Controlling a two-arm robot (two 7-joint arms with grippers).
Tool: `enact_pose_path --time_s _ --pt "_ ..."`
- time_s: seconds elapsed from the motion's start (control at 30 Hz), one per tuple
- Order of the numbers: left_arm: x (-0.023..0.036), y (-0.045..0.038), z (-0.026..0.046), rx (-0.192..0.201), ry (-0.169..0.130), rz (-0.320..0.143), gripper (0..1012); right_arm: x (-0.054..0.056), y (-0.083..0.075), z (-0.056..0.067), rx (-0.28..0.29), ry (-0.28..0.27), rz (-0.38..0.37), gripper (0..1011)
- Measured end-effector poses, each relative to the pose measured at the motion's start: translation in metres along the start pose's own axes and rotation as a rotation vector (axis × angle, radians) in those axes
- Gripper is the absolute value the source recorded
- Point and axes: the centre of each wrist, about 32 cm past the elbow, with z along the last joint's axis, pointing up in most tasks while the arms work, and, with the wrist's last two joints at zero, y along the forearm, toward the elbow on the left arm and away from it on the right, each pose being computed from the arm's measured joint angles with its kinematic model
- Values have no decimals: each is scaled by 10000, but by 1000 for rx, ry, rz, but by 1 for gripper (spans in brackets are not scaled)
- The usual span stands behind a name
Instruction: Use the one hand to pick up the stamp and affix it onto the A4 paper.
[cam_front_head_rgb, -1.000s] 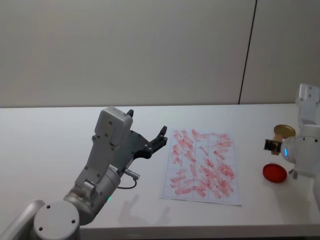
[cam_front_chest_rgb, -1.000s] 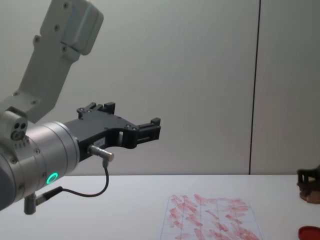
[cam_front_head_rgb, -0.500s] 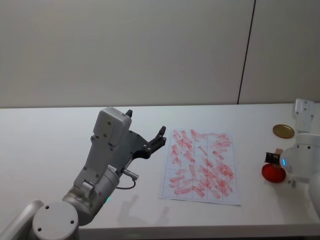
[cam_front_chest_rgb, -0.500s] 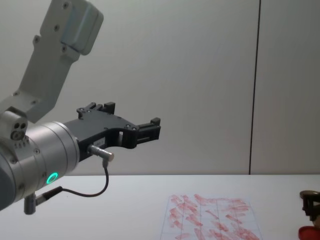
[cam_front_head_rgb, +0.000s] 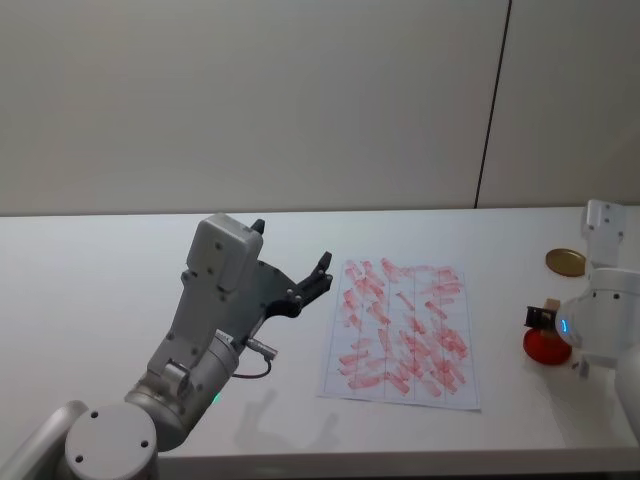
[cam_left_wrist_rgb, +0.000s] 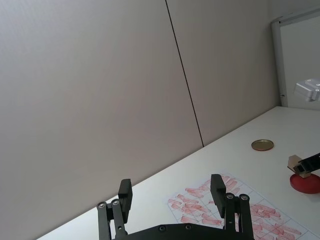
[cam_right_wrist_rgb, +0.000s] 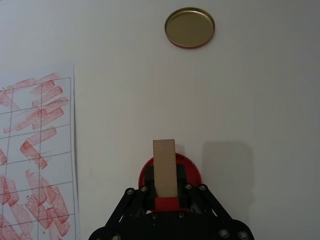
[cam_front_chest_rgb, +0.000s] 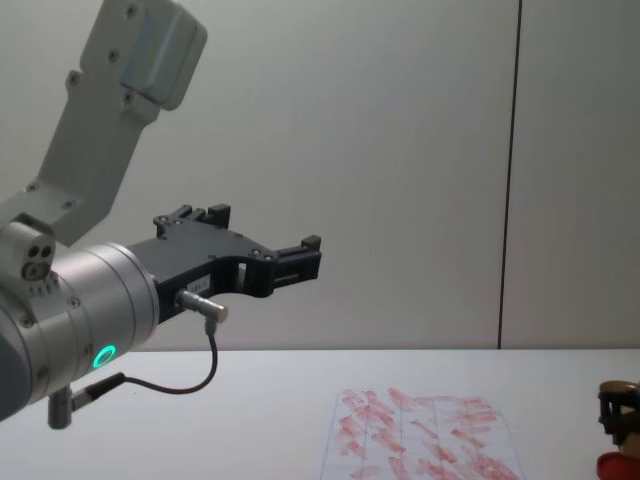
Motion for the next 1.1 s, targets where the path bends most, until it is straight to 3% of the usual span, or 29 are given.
enact_pose_path --time_s 0.53,0.73,1.1 --pt "0 0 0 0 0 0 993 -1 -109 -28 -2 20 12 232" --pt "0 0 0 0 0 0 993 -1 -104 -41 -6 28 8 393" --pt "0 0 0 0 0 0 993 -8 -105 -38 7 37 7 779"
